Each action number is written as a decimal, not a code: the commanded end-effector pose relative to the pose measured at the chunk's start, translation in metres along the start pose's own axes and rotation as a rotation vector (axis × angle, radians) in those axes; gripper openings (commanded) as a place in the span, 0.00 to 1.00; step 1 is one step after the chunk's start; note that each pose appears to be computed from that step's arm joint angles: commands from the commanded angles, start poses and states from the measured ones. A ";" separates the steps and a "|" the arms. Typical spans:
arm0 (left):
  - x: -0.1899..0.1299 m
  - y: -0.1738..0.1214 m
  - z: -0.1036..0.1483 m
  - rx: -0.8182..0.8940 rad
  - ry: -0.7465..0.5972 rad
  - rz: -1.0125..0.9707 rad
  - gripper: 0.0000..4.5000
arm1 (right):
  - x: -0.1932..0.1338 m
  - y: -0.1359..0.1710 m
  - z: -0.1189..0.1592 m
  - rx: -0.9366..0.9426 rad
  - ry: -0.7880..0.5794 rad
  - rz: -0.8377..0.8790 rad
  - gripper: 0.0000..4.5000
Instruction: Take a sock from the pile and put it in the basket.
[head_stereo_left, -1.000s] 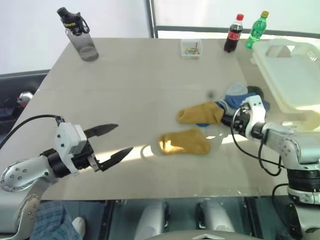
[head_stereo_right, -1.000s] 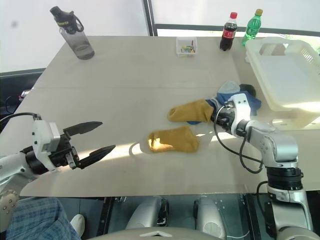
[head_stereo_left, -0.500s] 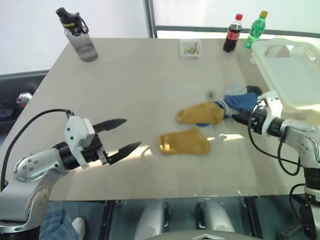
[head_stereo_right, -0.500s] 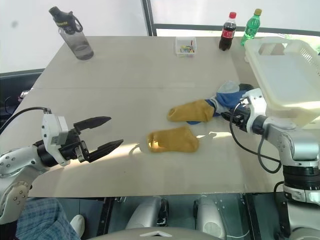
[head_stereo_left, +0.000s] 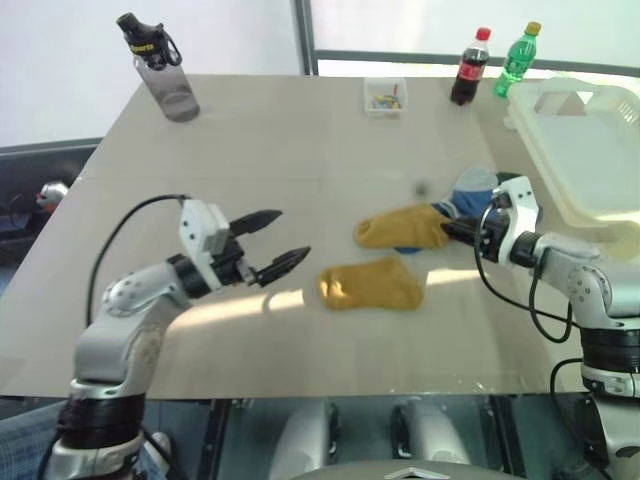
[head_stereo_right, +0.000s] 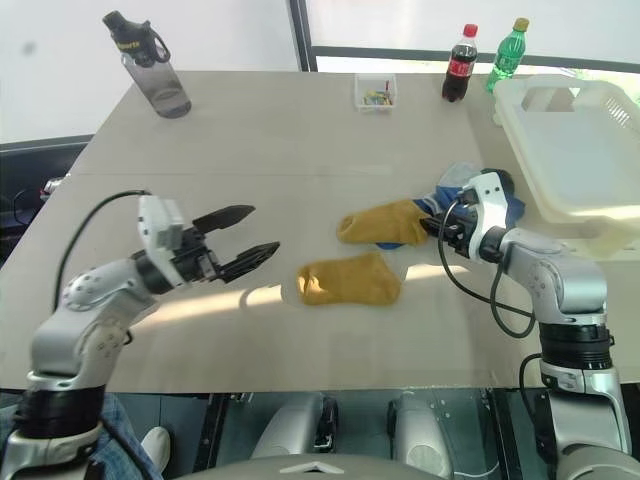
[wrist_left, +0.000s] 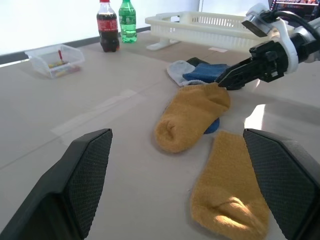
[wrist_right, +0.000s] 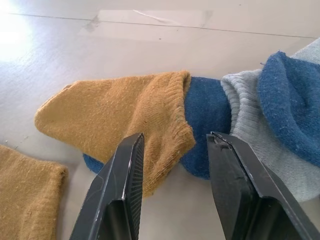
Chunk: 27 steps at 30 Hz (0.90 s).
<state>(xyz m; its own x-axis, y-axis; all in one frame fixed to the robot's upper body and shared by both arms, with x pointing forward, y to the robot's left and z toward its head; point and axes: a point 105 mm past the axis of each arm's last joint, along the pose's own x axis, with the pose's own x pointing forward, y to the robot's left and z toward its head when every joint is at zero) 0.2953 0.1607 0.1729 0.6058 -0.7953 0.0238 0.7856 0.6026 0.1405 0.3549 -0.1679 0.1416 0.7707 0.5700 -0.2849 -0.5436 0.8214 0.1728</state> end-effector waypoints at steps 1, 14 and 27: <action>0.025 0.007 -0.015 -0.010 0.048 0.023 1.00 | 0.000 -0.002 0.010 -0.034 -0.024 -0.029 0.45; 0.102 -0.005 -0.044 -0.476 0.181 -0.039 1.00 | 0.009 0.004 0.006 -0.045 -0.030 -0.035 0.45; 0.110 0.000 -0.050 -0.475 0.262 -0.009 0.42 | 0.013 0.010 0.004 -0.048 -0.048 -0.035 0.46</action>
<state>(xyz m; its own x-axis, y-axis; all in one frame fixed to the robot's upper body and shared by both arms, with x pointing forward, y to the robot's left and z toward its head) 0.3655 0.0806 0.1165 0.5639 -0.7862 -0.2529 0.6989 0.6174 -0.3611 0.3609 -0.1525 0.1298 0.7888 0.5410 -0.2918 -0.5207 0.8404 0.1503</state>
